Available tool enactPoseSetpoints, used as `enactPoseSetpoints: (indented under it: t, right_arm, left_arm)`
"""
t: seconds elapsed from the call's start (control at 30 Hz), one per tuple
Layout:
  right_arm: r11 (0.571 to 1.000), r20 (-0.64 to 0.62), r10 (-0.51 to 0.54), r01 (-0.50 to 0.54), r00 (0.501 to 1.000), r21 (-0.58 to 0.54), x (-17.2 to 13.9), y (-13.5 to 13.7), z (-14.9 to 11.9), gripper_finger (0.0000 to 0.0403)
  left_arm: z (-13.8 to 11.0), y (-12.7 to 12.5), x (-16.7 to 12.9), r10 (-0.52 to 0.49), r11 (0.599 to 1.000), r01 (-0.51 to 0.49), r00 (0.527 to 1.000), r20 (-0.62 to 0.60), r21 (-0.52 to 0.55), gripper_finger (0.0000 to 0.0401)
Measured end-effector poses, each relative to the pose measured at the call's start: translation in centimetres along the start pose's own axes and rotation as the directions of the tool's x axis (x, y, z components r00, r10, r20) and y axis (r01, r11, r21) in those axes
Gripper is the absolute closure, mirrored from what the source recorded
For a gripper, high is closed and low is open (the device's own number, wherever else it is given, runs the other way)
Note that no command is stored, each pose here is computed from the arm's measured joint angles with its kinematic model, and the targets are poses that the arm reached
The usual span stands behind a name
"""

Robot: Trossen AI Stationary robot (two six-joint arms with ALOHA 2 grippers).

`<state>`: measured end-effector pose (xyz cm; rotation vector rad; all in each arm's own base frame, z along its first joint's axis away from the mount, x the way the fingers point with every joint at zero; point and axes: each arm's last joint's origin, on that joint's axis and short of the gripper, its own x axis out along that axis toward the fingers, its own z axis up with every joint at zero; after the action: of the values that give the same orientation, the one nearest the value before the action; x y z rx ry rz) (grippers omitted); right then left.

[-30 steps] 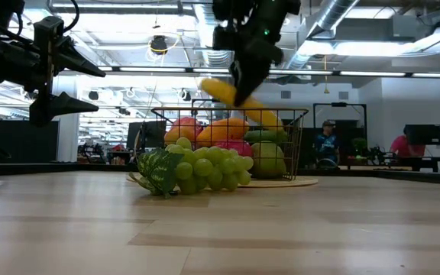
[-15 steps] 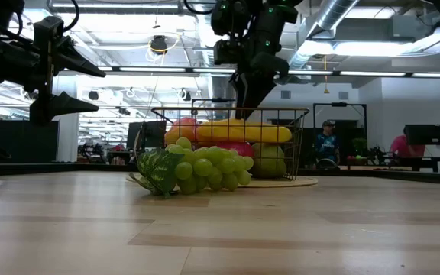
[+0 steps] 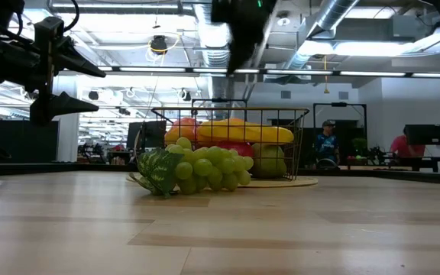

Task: Build produce basket
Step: Put the green grapes into the wire basket

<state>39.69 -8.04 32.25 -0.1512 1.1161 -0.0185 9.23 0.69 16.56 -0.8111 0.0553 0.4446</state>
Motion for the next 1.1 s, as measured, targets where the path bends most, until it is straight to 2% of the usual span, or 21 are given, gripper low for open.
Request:
enactPoseSetpoints:
  t: [0.07, 0.13, 0.2, 0.3, 0.47, 0.67, 0.83, 0.97, 1.1]
  right_arm:
    - [0.997, 0.091, 0.044, -0.050, 0.995, 0.059, -1.6, 0.5, 1.2, 0.0150]
    - [0.992, 0.176, 0.101, -0.113, 0.979, 0.057, -2.6, 1.8, 2.3, 0.0150]
    - [0.988, 0.217, 0.149, -0.152, 0.965, -0.003, -2.8, 3.6, 3.1, 0.0150]
    - [0.973, 0.202, 0.201, -0.172, 0.958, -0.153, -1.9, 6.9, 3.8, 0.0150]
    - [0.949, 0.089, 0.250, -0.226, 0.964, -0.221, 1.5, 11.5, 4.2, 0.0147]
    - [0.916, -0.064, 0.282, -0.289, 0.957, -0.279, 7.1, 15.5, 3.8, 0.0125]
    - [0.901, -0.132, 0.286, -0.314, 0.949, -0.301, 11.1, 17.0, 3.3, 0.0097]
    - [0.914, -0.185, 0.223, -0.271, 0.957, -0.301, 14.2, 17.2, 2.7, 0.0084]
    - [0.917, -0.248, 0.224, -0.291, 0.942, -0.275, 16.7, 16.9, 1.9, 0.0082]
  left_arm:
    - [0.0, 0.0, 0.0, 0.001, 1.000, -0.001, 1.000, 0.001, 0.001, 0.0073]
    - [0.0, 0.0, 0.0, 0.003, 1.000, -0.003, 1.000, 0.002, 0.001, 0.0073]
    - [0.0, 0.0, 0.0, 0.003, 1.000, -0.003, 1.000, 0.003, 0.001, 0.0073]
    - [0.0, 0.0, 0.0, 0.003, 1.000, -0.003, 1.000, 0.002, 0.001, 0.0073]
    - [0.0, 0.0, 0.0, 0.003, 1.000, -0.003, 1.000, 0.003, 0.001, 0.0073]
    - [0.0, 0.0, 0.0, 0.004, 1.000, -0.004, 1.000, 0.003, 0.001, 0.0073]
    - [0.0, 0.0, 0.0, 0.004, 1.000, -0.004, 1.000, 0.003, 0.003, 0.0073]
    - [0.0, 0.0, 0.0, 0.005, 1.000, -0.005, 1.000, 0.003, 0.008, 0.0073]
    - [0.0, 0.0, 0.0, 0.005, 1.000, -0.005, 1.000, 0.003, 0.008, 0.0073]
